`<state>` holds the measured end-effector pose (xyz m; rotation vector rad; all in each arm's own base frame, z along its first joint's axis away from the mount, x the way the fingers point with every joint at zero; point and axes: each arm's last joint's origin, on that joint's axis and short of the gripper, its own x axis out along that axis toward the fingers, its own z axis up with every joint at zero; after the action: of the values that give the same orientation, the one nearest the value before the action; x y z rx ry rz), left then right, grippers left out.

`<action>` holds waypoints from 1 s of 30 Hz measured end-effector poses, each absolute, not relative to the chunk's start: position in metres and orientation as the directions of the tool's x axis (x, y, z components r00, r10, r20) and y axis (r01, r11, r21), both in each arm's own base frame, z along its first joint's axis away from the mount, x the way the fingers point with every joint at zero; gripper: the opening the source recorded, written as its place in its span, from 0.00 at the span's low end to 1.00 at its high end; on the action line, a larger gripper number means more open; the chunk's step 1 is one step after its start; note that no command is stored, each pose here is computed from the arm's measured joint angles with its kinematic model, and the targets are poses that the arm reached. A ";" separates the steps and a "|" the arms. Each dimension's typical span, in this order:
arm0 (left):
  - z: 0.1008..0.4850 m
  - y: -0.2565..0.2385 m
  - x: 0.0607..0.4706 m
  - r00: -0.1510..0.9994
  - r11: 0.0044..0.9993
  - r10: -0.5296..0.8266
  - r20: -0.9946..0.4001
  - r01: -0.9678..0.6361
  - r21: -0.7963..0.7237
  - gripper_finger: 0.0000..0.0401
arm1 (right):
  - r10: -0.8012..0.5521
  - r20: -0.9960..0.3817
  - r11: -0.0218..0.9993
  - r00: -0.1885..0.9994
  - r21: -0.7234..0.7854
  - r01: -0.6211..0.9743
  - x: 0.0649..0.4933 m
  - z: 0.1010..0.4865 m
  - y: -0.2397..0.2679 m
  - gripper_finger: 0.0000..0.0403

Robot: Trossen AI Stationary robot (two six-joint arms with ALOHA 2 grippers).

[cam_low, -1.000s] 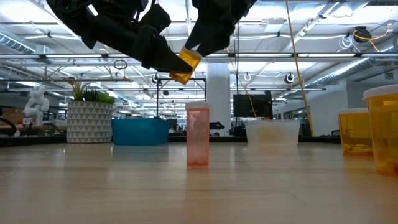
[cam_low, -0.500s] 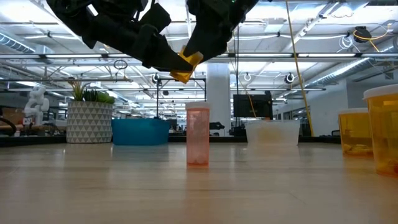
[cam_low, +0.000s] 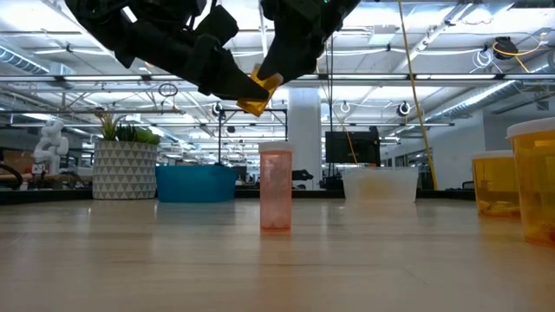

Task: Pick and place medicine bottles into bin by pill shape (circle, oval)
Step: Put the orange bottled capsules into the transparent bin

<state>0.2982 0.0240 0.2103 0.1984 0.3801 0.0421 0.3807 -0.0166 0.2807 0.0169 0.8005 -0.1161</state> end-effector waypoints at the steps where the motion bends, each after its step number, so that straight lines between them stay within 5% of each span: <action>1: 0.210 0.024 0.298 0.928 0.980 0.078 -0.364 -0.004 0.200 0.49 | -0.098 -0.717 0.994 0.690 -0.030 0.109 0.381 0.281 -0.017 0.58; 5: 0.211 0.024 0.298 0.929 0.982 0.078 -0.363 -0.010 0.187 0.53 | -0.098 -0.718 0.994 0.689 -0.039 0.101 0.380 0.281 -0.017 0.54; 18: 0.211 0.023 0.297 0.921 0.984 0.102 -0.377 -0.038 0.173 0.88 | -0.106 -0.750 0.993 0.652 -0.045 0.109 0.365 0.291 -0.021 0.53; 30: 0.207 0.023 0.295 0.901 0.988 0.110 -0.420 -0.054 0.143 0.85 | -0.162 -0.831 0.980 0.533 -0.074 0.183 0.315 0.317 -0.054 0.53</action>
<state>0.2947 0.0230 0.2072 0.1293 0.4416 0.0847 0.3153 -0.0540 0.3172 0.0235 0.9878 -0.2059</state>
